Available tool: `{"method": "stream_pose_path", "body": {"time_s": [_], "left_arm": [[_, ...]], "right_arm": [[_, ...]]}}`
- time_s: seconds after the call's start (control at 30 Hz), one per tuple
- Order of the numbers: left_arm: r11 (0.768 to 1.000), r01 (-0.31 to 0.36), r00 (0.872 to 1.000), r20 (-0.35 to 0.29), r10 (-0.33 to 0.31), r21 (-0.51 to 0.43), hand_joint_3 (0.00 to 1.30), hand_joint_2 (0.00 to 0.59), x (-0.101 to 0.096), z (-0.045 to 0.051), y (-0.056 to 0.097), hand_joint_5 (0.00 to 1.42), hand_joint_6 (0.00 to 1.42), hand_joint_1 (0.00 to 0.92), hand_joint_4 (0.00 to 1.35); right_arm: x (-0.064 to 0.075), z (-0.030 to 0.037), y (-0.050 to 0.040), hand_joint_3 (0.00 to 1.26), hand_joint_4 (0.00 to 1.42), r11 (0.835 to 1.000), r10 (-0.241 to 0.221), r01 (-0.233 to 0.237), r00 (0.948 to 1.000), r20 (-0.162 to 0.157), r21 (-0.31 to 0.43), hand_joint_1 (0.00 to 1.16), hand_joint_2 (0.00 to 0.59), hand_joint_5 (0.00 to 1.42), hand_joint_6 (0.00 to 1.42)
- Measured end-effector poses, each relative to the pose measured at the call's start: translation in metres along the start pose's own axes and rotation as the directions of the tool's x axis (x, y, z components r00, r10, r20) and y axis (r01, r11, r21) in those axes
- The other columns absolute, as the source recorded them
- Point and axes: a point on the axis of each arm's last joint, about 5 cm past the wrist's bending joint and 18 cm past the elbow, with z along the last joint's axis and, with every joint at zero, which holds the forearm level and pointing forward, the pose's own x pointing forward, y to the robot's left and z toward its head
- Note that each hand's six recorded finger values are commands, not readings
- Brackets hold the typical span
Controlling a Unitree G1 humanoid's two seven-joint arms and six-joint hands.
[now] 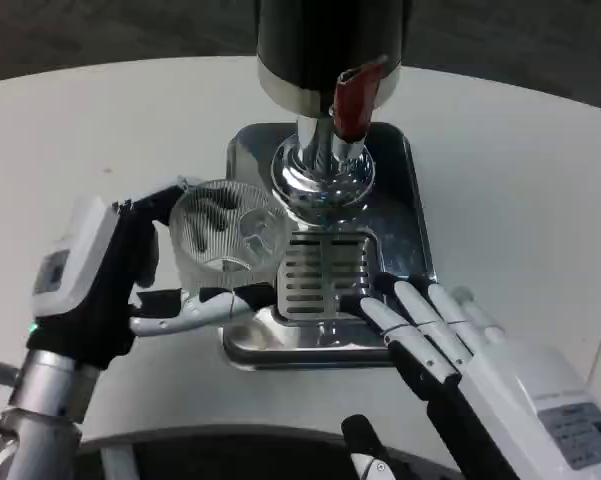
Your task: Grasp the cup under the faucet to collect the drink, then remove the cup.
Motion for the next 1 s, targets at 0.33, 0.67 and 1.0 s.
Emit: {"method": "stream_pose_path", "body": {"time_s": [0.33,0.67,1.0], "left_arm": [[0.999,0.045,0.999,0.021,-0.046,0.03,0.95,0.109,0.039,-0.0048,-0.032,1.2,1.32,0.554,1.05],[0.995,0.086,0.995,0.041,-0.088,0.05,0.95,0.107,0.064,0.0039,-0.055,1.2,1.32,0.556,1.05],[0.995,0.077,0.996,0.033,-0.079,0.063,0.93,0.083,0.067,0.0063,-0.064,1.16,1.27,0.553,1.02]], "right_arm": [[-0.003,-0.0003,0.0008,0.12,0.03,1.0,-0.01,0.01,0.9998,-0.02,-0.005,0.39,0.489,0.0,0.0],[-0.005,0.003,0.0039,0.13,0.04,1.0,-0.023,0.023,0.9989,-0.041,0.013,0.39,0.487,0.0,0.01],[-0.01,0.0029,0.0013,0.13,0.04,0.999,-0.033,0.033,0.9978,-0.058,0.001,0.39,0.483,0.01,0.03]]}}
